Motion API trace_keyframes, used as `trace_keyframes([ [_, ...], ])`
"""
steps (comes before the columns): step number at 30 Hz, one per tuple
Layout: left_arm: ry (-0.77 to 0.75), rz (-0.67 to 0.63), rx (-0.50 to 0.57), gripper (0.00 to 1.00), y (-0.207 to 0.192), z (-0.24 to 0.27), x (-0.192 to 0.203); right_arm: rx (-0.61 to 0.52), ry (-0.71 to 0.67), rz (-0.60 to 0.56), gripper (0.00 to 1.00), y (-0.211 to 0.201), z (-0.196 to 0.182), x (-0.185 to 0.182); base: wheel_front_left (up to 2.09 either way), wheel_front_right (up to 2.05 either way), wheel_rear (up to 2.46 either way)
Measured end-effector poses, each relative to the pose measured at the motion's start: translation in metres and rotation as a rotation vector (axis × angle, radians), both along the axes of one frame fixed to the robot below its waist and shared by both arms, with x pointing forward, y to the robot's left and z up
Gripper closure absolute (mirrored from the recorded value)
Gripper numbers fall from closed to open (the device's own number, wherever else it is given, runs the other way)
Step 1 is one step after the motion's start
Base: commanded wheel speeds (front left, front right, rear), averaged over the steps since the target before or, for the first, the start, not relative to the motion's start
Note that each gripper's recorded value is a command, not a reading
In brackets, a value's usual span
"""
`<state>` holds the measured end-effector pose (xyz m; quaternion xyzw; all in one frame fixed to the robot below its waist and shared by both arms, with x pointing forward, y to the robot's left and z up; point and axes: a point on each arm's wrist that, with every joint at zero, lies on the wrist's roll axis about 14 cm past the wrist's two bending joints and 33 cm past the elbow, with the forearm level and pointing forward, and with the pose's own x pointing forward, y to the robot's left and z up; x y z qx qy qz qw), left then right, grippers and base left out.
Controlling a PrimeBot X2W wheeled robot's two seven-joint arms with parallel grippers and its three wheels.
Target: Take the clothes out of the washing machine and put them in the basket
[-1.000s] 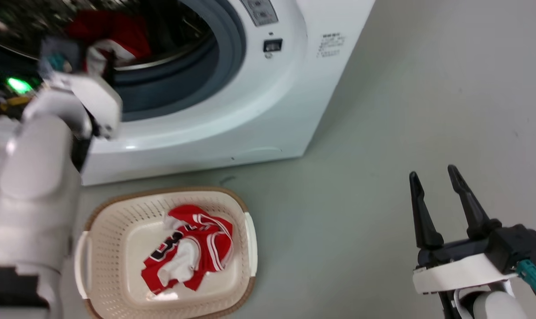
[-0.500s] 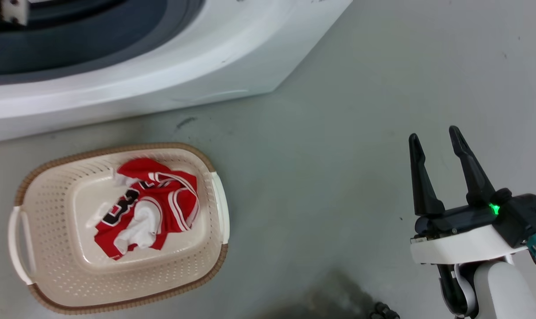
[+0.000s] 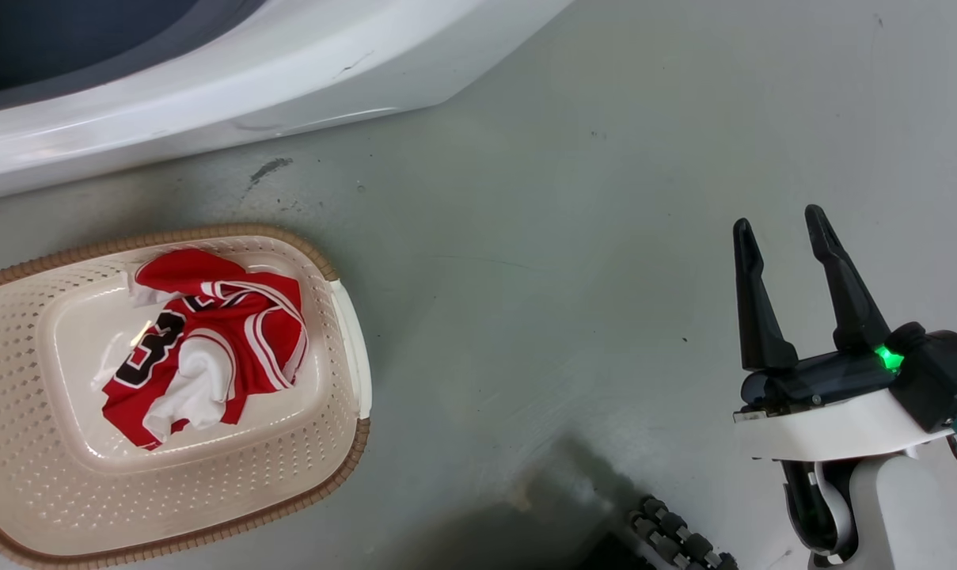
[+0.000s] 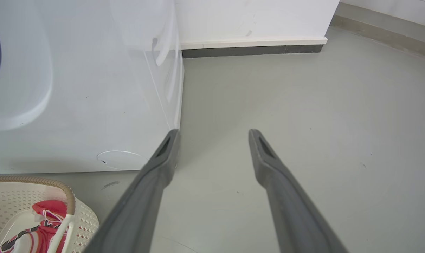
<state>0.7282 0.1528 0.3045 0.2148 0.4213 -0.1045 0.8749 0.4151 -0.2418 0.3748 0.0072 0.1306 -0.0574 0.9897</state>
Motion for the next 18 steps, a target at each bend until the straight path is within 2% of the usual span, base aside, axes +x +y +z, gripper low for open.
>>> trace_keyframes([
  [6,0.012,-0.007,0.002,0.0,-0.002,-0.004,-0.001,0.001,0.0,-0.007,0.0,-0.002,-0.001,0.001,0.0,0.0,0.0],
  [7,0.012,-0.013,0.01,0.13,-0.002,-0.003,-0.001,0.0,0.0,-0.007,0.0,-0.002,-0.001,0.001,0.0,0.0,0.0],
  [8,0.009,-0.017,0.012,1.0,-0.003,-0.003,0.0,0.0,0.0,-0.007,0.0,-0.002,-0.001,0.001,0.0,0.0,0.0],
  [14,-0.031,-0.032,0.013,1.0,-0.001,0.005,0.003,-0.001,-0.008,-0.009,0.0,-0.003,0.002,0.002,0.0,0.0,0.0],
  [18,-0.104,-0.047,-0.024,1.0,-0.006,0.02,0.006,-0.004,-0.022,-0.007,0.0,-0.003,0.007,0.002,0.0,0.0,0.0],
])
